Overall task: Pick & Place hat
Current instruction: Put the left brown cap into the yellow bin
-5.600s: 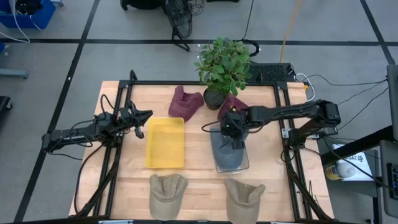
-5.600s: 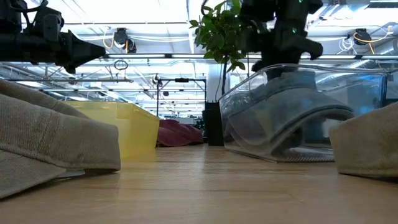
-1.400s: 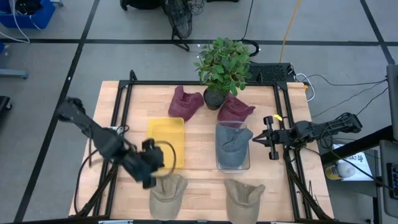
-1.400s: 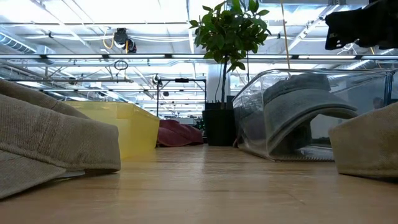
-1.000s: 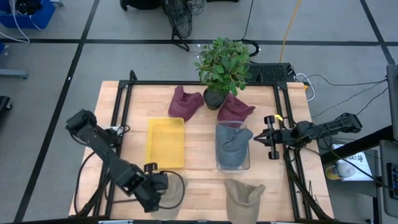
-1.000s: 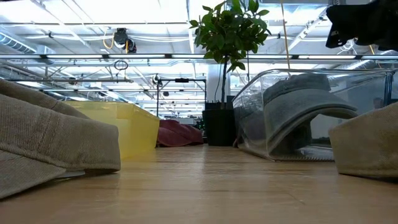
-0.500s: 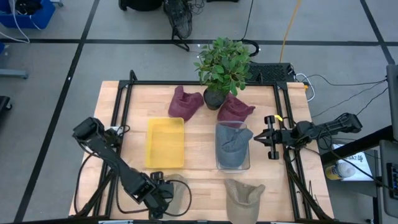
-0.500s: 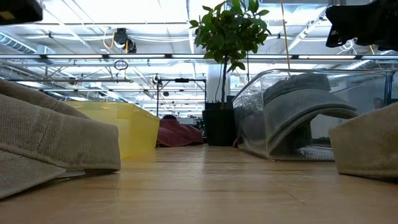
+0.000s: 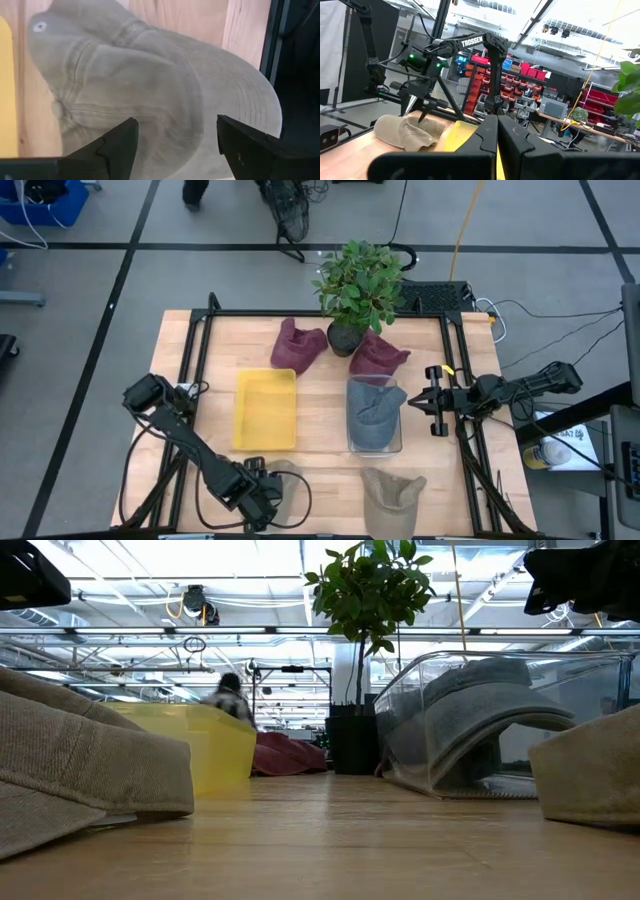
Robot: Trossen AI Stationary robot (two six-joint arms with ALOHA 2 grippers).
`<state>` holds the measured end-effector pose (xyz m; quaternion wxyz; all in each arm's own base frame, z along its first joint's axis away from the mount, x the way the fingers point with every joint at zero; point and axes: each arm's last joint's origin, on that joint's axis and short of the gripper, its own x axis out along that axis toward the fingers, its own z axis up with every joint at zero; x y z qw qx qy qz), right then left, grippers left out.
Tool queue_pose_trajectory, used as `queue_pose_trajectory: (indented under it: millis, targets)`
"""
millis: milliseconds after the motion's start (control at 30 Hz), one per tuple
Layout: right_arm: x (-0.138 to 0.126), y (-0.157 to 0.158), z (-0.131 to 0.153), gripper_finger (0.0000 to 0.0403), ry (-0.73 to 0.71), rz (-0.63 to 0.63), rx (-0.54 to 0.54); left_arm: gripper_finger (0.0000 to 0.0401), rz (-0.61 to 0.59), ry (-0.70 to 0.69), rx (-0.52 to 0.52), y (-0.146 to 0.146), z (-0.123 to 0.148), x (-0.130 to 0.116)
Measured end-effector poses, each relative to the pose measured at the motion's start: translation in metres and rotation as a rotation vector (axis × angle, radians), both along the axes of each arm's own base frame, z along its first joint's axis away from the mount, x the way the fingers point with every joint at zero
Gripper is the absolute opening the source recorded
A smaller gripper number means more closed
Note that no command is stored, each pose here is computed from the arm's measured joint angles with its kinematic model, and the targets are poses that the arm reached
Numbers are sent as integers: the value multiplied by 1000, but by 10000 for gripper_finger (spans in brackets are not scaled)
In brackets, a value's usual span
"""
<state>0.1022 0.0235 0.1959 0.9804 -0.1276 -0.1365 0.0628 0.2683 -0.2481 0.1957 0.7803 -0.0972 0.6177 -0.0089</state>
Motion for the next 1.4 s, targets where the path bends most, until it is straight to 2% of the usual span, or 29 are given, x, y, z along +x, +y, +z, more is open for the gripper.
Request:
queue_pose_trajectory:
  millis: [433,533,667,833,867,933,1067,1167,1267,1400]
  targets:
    - [0,0,-1,0,15,8,27,269,16,1,16,4,-14,-4]
    - [0,0,-1,0,21,13,45,253,0,14,-3,3,-14,-4]
    - [0,0,-1,0,22,13,48,182,-70,1,-9,2,-14,-3]
    - [0,0,-1,0,24,17,60,35,-157,6,-68,-1,-12,-1]
    - [0,0,-1,0,26,19,68,19,-167,8,-76,-1,-11,0]
    - [1,0,-2,0,37,22,75,16,-187,10,-99,-3,-7,1]
    - [2,1,-4,0,54,26,81,9,-242,-7,-122,-9,11,6]
    - [3,1,-5,0,64,26,82,8,-285,-17,-89,-11,38,9]
    - [3,1,-5,0,68,26,81,6,-327,-69,25,-8,70,10]
    - [3,1,-5,0,68,26,81,7,-411,-174,236,0,113,11]
